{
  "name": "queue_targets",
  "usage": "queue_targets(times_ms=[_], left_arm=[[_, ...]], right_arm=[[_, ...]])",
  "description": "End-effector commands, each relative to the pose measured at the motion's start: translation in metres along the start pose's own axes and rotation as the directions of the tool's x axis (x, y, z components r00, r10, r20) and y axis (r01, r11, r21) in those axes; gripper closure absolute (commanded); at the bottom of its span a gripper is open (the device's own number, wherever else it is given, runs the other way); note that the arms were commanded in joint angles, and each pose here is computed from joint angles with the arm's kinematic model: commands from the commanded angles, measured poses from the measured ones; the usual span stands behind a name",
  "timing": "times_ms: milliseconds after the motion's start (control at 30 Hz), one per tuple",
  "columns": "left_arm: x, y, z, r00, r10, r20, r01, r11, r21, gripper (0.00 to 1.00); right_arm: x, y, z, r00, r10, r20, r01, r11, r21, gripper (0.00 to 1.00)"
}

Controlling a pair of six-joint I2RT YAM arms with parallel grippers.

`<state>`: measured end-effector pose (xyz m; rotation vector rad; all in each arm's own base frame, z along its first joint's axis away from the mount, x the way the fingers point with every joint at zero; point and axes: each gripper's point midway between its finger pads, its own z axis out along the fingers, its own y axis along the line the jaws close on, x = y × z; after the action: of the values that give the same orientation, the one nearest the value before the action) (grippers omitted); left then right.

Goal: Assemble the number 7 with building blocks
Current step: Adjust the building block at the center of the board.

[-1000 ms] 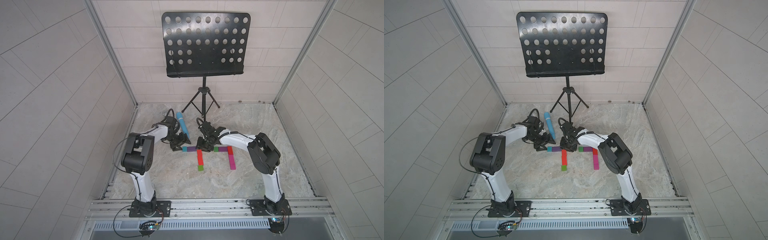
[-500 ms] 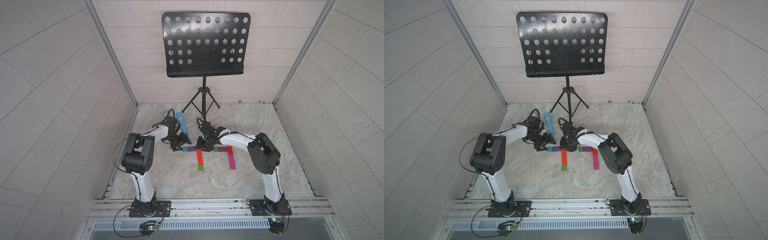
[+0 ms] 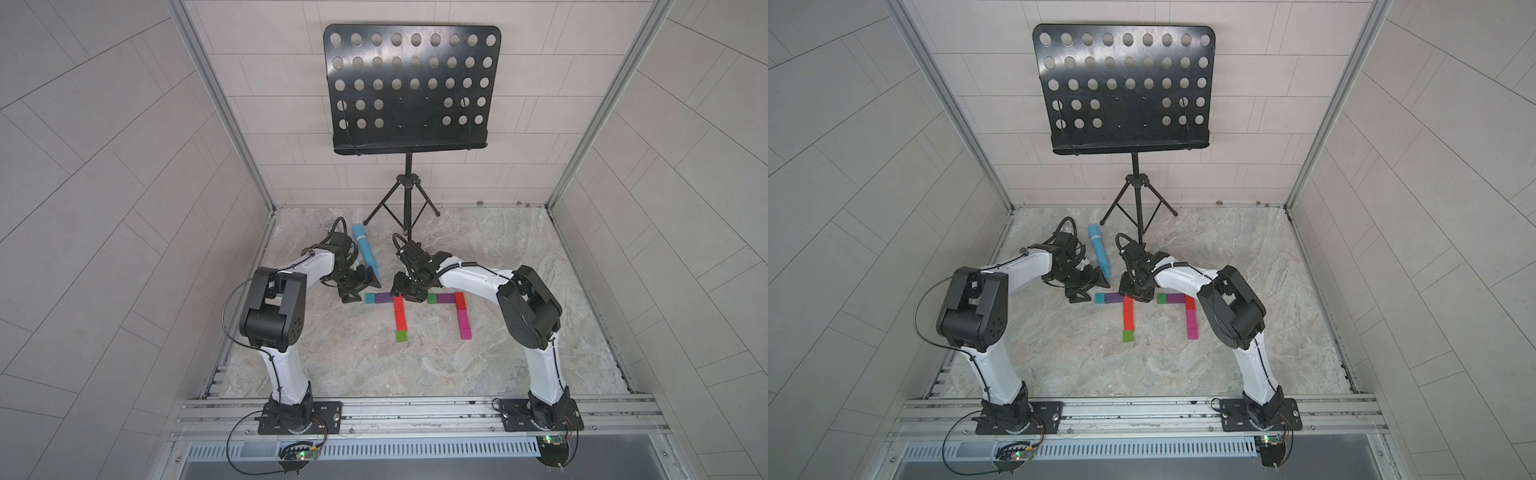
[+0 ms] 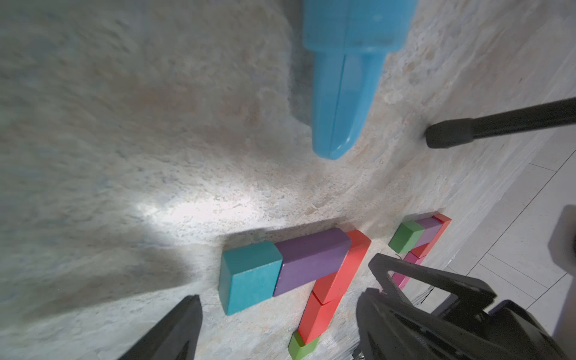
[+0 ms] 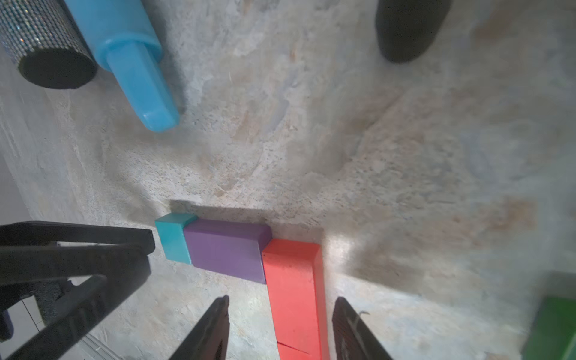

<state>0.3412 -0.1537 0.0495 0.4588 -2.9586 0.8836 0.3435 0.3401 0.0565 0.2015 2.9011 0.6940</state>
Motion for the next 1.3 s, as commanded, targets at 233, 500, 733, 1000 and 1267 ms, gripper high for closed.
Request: queue_targets(times_ms=[233, 500, 733, 1000, 1267], left_arm=[[0.022, 0.001, -0.023, 0.999, 0.004, 0.040, -0.004, 1.000, 0.011, 0.12], [0.038, -0.002, -0.025, 0.998, -0.023, 0.065, 0.019, 0.998, 0.056, 0.10], [0.047, -0.001, -0.021, 0.998, -0.023, 0.060, 0.019, 0.998, 0.065, 0.09], [0.047, -0.002, -0.023, 0.998, -0.022, 0.065, 0.017, 0.997, 0.073, 0.09], [0.047, -0.002, -0.023, 0.998, -0.021, 0.065, 0.016, 0.997, 0.075, 0.09]], right_arm=[[0.039, -0.011, -0.024, 1.000, 0.001, 0.007, -0.001, 1.000, -0.023, 0.42], [0.059, -0.003, -0.020, 1.000, -0.016, 0.003, 0.016, 0.998, -0.054, 0.41], [0.068, -0.006, -0.015, 1.000, -0.007, 0.004, 0.007, 0.999, -0.053, 0.41], [0.071, -0.005, -0.011, 1.000, -0.009, 0.001, 0.009, 0.999, -0.048, 0.41], [0.074, -0.003, -0.008, 1.000, -0.006, -0.016, 0.005, 0.999, -0.051, 0.41]])
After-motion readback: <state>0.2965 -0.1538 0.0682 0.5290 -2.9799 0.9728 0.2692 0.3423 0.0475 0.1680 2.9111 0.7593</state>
